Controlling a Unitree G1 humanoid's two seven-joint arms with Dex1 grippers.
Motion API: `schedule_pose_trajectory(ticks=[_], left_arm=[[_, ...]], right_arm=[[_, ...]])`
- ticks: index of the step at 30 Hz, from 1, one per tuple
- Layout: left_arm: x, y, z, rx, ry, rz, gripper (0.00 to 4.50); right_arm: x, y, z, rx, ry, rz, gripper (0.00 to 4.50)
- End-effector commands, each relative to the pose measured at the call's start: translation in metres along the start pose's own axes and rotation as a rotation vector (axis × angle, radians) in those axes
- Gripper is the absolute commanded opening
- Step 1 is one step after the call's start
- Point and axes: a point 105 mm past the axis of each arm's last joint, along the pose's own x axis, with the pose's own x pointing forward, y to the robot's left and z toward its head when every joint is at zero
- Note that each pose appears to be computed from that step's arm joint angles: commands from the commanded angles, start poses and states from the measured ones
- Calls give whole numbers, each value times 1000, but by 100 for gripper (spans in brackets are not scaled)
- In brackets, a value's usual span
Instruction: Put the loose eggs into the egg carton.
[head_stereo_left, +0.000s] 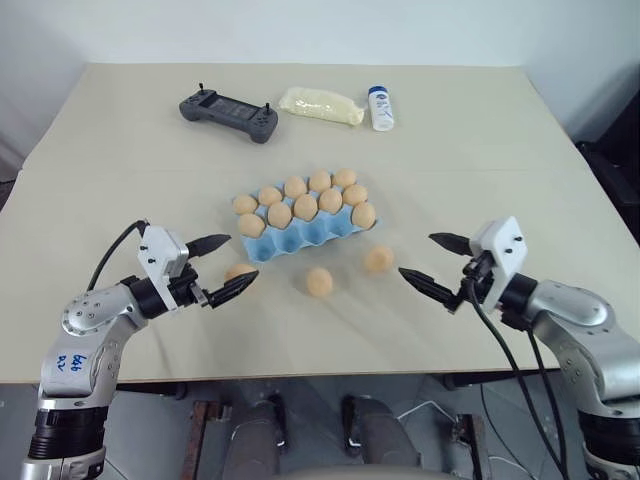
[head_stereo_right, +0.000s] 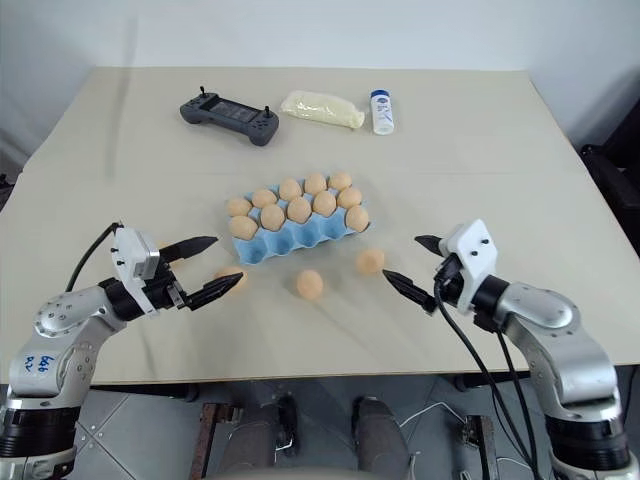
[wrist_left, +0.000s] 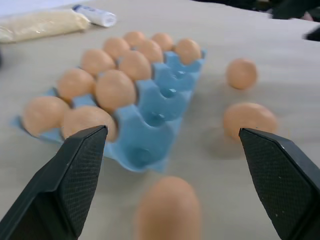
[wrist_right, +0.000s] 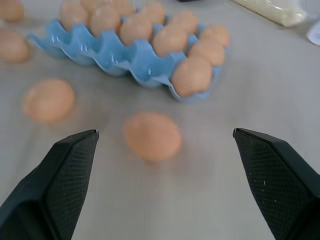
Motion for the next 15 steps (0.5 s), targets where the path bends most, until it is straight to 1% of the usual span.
schedule_pose_trajectory(ticks=[1,4,7,15], left_arm=[[-8,-16,14,42,-47,-62,449],[-20,-29,2,9,-2,-97,449],[-28,-39,-7,-18,24,-124,449],[-34,-44,-10,-26,11,-108,449]], right_arm=[[16,-4,1,-14,-17,8,450],[32,-4,-4,-14,-4,50,450],[39,0,-10,-7,15,100,450],[58,1,-25,-18,57,145,450]])
